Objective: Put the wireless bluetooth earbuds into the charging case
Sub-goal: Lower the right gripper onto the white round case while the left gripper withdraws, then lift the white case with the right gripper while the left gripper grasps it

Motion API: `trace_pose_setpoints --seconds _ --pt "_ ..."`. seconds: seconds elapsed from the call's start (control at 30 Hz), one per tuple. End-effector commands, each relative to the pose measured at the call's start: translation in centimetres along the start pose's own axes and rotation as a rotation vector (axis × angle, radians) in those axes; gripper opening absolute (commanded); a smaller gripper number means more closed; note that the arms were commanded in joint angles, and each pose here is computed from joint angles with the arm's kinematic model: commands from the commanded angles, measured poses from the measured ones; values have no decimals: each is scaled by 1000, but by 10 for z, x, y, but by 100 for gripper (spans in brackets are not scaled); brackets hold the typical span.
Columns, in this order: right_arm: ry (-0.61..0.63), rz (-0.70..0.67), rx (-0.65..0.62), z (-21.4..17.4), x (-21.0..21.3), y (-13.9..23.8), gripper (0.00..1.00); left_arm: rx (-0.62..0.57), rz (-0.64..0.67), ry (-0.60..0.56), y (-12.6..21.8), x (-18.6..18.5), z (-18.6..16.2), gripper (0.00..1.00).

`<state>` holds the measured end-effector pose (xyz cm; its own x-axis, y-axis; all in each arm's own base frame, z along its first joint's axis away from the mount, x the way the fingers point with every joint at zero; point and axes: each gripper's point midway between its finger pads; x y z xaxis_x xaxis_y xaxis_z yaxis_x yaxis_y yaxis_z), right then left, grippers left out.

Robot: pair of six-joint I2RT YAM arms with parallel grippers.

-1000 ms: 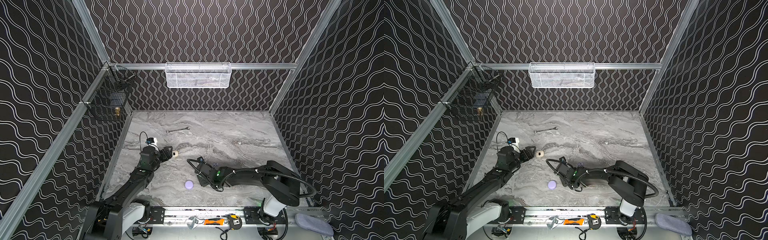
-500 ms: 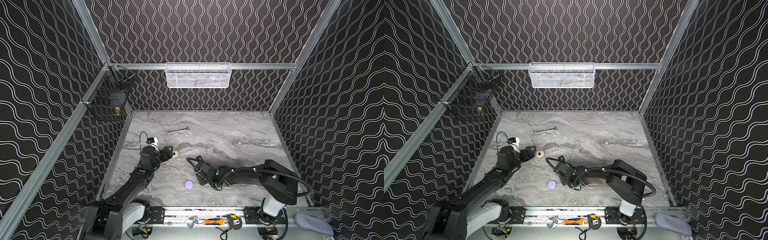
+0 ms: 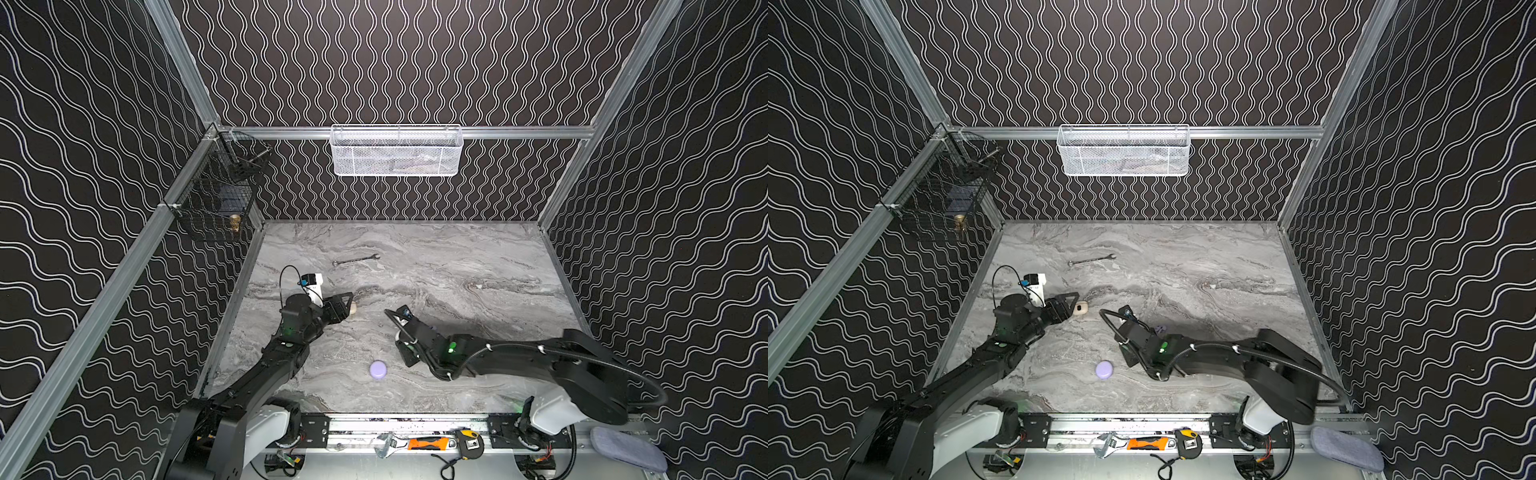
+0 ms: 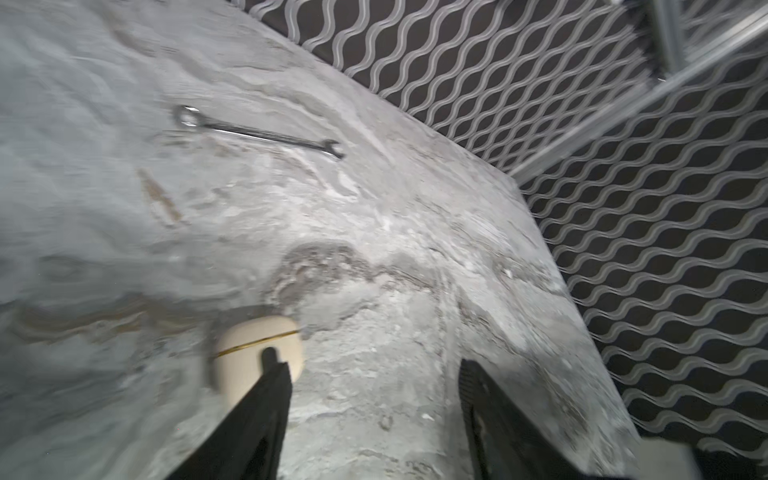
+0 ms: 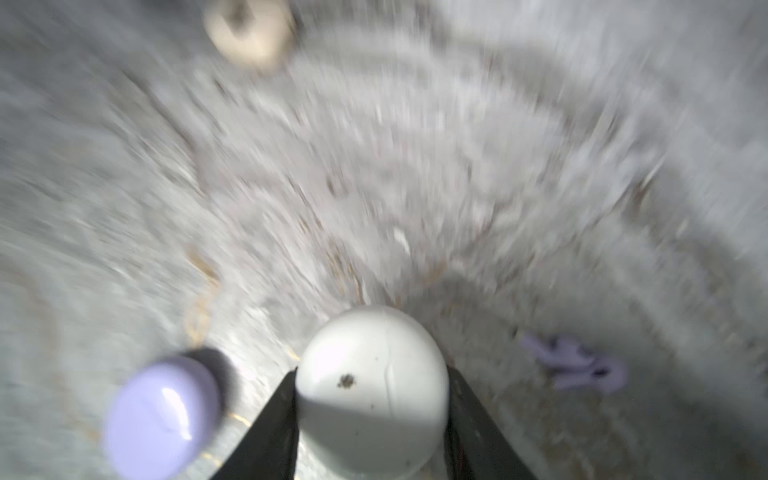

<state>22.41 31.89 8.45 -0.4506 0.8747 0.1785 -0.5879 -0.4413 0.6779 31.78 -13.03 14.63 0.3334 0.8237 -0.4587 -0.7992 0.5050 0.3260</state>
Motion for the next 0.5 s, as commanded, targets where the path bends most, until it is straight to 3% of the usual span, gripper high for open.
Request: trace_pose_setpoints --seconds 0.0,0.1,0.23,0.3,0.4,0.47 --pt "53 100 -360 75 18 35 26 -48 -122 -116 4 -32 21 63" --pt "121 187 -582 99 23 73 24 -77 -147 -186 17 -51 32 64" --pt "239 209 -855 128 26 113 24 -77 -300 -150 55 -101 62 65" --pt "299 201 -883 137 33 118 22 -44 -363 -139 75 -121 69 59" --pt "397 240 -888 140 48 123 22 -28 -423 -186 100 -142 75 62" --pt "459 270 -926 140 56 129 23 49 -485 -224 109 -154 68 61"
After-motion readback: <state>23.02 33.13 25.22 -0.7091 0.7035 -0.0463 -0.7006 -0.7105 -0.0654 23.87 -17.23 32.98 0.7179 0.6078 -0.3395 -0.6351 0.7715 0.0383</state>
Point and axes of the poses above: each gripper's point midway between its finger pads, its own y axis back along the fingers, its own x axis along the line the jaws close on, z = x × y, and after that the axes turned 11 degrees about -y, right-handed
